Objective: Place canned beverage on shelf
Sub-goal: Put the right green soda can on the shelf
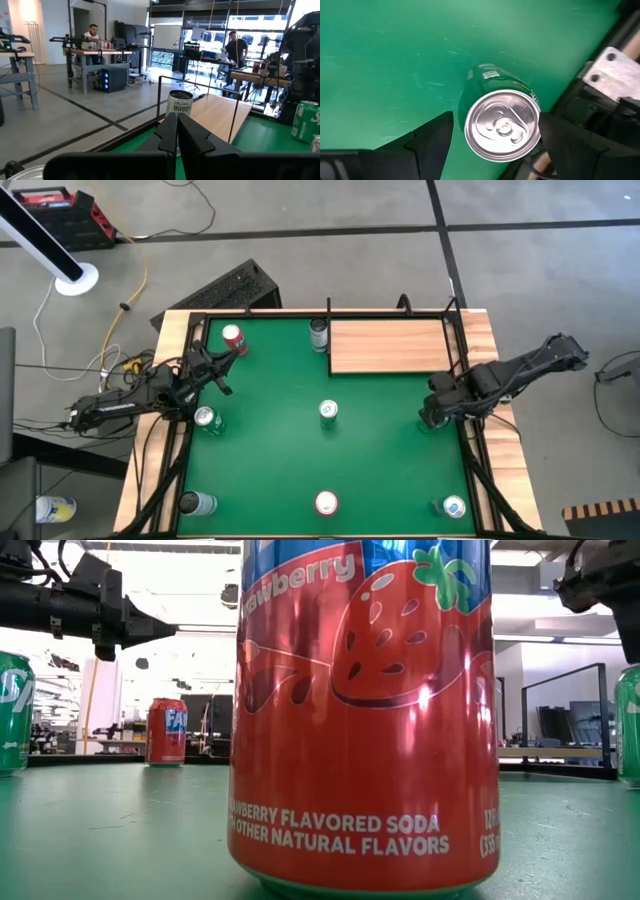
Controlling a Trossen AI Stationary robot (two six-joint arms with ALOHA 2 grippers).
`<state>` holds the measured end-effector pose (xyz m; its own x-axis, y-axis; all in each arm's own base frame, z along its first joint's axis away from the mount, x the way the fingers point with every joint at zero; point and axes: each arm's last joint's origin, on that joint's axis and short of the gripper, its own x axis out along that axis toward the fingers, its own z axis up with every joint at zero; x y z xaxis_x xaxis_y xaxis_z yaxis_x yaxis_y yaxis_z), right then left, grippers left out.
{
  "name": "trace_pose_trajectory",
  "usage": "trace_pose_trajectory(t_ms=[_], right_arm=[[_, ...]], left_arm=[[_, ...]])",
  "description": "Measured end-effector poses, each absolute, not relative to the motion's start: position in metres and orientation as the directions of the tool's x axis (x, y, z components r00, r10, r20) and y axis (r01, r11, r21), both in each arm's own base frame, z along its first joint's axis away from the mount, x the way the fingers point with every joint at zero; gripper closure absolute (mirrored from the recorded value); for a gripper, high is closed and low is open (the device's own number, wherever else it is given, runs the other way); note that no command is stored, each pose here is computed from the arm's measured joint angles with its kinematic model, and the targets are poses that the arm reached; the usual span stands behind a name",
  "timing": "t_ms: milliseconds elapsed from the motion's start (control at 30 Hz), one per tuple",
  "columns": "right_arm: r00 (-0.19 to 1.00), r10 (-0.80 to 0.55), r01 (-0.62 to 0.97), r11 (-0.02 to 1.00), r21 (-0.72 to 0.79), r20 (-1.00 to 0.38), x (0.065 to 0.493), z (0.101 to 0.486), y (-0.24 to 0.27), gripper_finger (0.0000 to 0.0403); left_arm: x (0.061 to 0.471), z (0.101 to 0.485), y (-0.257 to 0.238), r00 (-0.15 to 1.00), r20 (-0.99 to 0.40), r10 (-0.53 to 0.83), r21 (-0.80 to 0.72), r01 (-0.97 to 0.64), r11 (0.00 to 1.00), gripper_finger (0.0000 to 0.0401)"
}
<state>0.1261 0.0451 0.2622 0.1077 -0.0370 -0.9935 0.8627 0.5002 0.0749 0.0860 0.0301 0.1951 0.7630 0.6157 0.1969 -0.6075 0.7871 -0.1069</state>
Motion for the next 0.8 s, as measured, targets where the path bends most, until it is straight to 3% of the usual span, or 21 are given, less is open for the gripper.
trace_pose_trajectory(t_ms=[133, 800], right_arm=[[0.064, -0.044, 0.86, 0.509, 0.033, -0.997, 0.126, 0.26, 0.045, 0.0085], [0.09, -0.017, 0.85, 0.522, 0.068, -0.996, 0.126, 0.275, 0.046, 0.0085]], left_arm=[[0.086, 0.195, 0.03, 0.763, 0.197, 0.615, -0.106, -0.607, 0.787, 0.0401], [0.086, 0.195, 0.03, 0.763, 0.197, 0.616, -0.106, -0.608, 0.787, 0.0401]])
